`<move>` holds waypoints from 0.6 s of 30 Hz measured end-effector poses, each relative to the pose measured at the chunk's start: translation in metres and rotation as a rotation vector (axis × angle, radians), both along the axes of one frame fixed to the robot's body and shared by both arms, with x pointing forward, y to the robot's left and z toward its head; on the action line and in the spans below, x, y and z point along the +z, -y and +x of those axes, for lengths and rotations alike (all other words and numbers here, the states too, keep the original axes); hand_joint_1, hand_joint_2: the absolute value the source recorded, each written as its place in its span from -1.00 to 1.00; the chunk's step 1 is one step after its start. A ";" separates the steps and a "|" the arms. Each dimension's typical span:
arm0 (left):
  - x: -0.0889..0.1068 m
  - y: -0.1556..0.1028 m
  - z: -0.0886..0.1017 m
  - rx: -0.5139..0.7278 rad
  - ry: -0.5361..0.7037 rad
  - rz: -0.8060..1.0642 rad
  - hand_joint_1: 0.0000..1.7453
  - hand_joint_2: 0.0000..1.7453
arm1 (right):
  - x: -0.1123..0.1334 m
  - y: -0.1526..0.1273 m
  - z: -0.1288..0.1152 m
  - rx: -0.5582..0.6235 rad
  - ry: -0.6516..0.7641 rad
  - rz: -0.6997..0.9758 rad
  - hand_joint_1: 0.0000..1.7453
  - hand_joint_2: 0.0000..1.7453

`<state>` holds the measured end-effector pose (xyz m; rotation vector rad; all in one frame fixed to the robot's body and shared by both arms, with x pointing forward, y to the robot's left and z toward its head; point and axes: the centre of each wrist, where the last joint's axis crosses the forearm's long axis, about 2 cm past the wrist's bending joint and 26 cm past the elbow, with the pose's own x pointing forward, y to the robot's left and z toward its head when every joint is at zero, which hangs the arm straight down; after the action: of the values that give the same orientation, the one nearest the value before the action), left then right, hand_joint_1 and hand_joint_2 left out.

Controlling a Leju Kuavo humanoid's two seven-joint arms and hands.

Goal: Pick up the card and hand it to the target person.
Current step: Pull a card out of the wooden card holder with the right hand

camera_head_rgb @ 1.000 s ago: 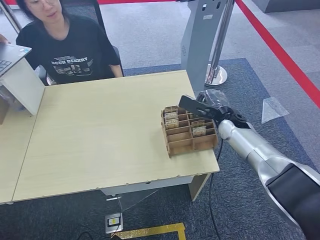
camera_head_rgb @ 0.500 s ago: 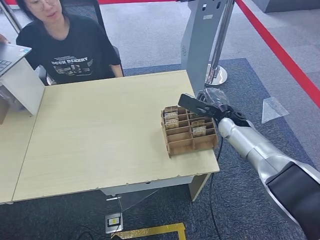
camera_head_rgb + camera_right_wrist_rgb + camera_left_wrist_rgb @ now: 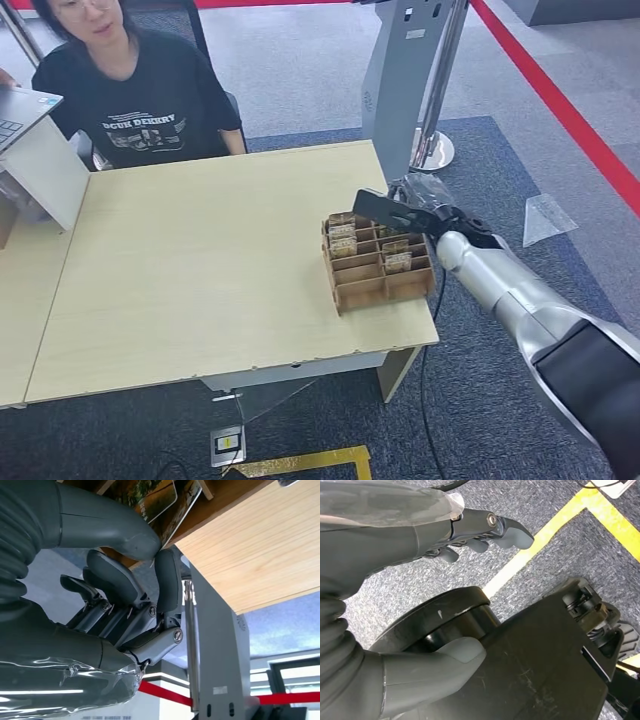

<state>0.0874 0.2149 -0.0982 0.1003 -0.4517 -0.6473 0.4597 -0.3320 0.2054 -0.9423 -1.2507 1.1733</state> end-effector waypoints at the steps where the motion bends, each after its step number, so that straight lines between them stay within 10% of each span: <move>1: 0.000 0.000 0.000 -0.001 -0.001 -0.002 -1.00 1.00 | 0.001 0.000 0.001 0.011 -0.005 -0.002 1.00 1.00; 18: 0.001 0.002 0.001 0.000 -0.003 -0.009 -1.00 1.00 | 0.057 0.000 0.019 0.084 -0.120 -0.071 1.00 1.00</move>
<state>0.0887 0.2127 -0.0976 0.0904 -0.4520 -0.6452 0.4791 -0.3324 0.2627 -0.8649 -1.1684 1.3285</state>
